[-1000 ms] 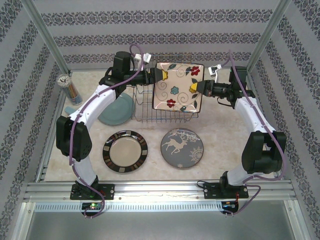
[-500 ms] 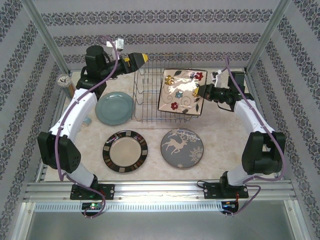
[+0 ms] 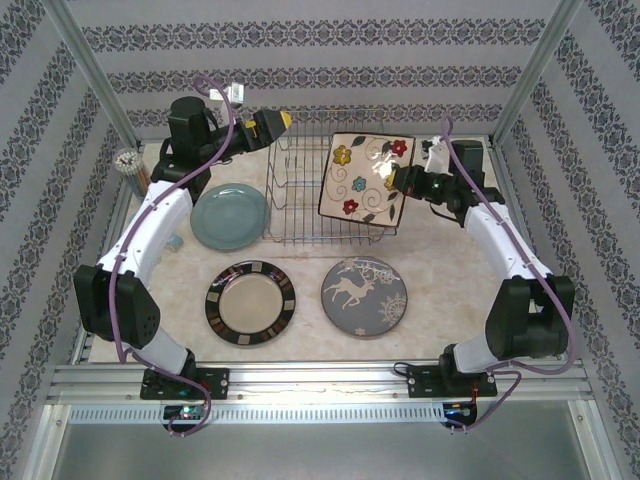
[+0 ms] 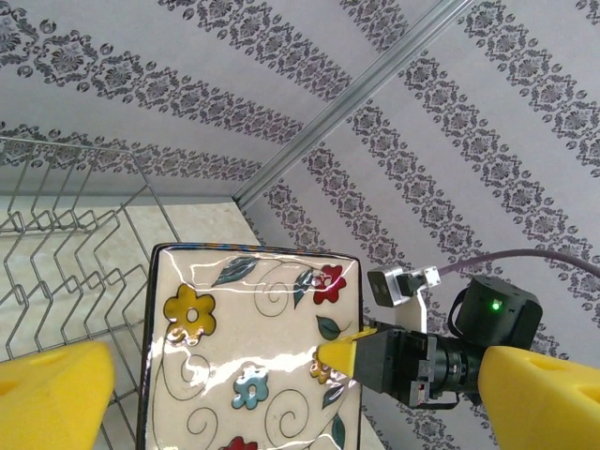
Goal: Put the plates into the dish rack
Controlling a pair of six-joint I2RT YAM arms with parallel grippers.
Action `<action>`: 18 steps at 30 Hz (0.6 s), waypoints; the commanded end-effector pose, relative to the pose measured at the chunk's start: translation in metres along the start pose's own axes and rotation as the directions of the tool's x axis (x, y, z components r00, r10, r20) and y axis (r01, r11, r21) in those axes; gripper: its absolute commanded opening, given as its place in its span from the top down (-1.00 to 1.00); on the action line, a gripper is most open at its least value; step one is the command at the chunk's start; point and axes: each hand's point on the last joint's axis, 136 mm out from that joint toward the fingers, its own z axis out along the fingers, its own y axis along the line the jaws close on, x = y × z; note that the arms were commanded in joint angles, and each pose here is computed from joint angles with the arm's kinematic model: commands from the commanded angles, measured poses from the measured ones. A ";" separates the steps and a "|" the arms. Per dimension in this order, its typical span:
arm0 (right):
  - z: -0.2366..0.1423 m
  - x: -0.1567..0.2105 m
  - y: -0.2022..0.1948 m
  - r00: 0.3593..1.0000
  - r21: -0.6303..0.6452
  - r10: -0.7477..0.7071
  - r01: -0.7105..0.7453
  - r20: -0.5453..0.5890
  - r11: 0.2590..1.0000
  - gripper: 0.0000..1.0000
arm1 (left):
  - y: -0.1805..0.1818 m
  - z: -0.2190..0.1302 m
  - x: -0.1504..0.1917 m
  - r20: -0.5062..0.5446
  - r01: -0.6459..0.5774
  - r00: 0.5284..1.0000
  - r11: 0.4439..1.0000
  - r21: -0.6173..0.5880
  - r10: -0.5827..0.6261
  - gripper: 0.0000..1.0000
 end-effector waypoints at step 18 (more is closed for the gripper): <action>-0.001 -0.063 0.035 0.941 0.181 -0.119 0.063 0.316 0.981 1.00 | -0.029 -0.046 -0.004 0.025 -0.016 1.000 0.999 -0.049 0.017 -0.99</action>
